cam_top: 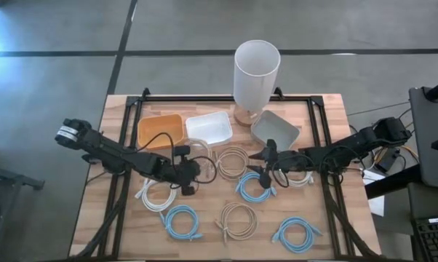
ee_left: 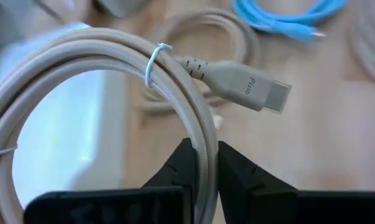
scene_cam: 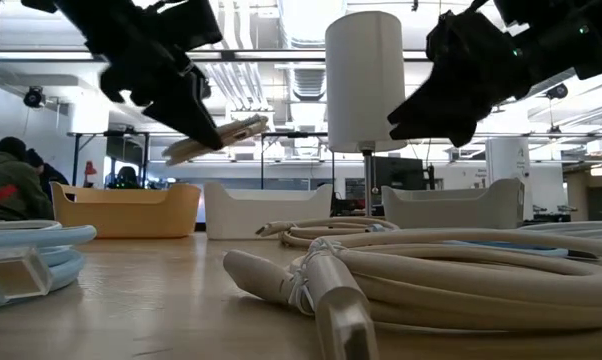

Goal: Pick & Place USB Port
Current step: Put the left brown USB cable into the gray bin

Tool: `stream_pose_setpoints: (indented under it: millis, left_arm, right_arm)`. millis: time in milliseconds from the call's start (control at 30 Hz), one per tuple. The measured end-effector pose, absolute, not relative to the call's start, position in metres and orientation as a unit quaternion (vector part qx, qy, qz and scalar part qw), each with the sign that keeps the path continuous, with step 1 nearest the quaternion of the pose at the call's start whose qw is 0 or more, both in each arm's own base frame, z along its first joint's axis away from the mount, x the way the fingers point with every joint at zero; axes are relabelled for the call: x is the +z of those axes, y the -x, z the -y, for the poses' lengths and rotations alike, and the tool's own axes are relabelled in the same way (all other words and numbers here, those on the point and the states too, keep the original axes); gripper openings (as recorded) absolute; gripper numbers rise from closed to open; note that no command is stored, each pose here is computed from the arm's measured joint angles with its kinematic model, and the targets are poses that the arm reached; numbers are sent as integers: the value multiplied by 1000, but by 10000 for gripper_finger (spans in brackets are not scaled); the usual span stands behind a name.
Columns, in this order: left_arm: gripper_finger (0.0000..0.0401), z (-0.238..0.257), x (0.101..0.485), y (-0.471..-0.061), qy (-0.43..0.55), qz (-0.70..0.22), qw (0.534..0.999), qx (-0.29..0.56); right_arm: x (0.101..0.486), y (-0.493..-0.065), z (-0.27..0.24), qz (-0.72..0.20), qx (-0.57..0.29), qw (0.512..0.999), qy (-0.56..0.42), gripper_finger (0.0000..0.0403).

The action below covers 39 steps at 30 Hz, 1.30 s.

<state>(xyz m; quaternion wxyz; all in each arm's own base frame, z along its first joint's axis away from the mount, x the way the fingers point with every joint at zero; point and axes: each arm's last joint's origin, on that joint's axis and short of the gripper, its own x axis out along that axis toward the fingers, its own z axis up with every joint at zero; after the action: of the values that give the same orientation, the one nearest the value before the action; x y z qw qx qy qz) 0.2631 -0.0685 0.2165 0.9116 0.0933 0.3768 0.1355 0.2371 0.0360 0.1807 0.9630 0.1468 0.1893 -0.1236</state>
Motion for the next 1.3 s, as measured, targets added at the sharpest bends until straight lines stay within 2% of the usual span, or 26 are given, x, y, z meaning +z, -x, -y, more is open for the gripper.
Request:
stream_pose_setpoints:
  millis: [133,433,900,1300]
  left_arm:
    - [34,68,220,-266,-134,-353,913,152]
    - [35,69,233,-276,-222,-295,917,151]
    - [36,66,223,-272,-263,-310,898,167]
    - [37,64,218,-269,-274,-318,889,182]
  right_arm:
    - [187,-241,-37,-141,-127,957,-217,194]
    - [192,-271,-33,-39,-120,956,-266,194]
    - [208,-335,-17,-15,-142,953,-269,194]
    - [207,-356,10,-24,-161,945,-284,194]
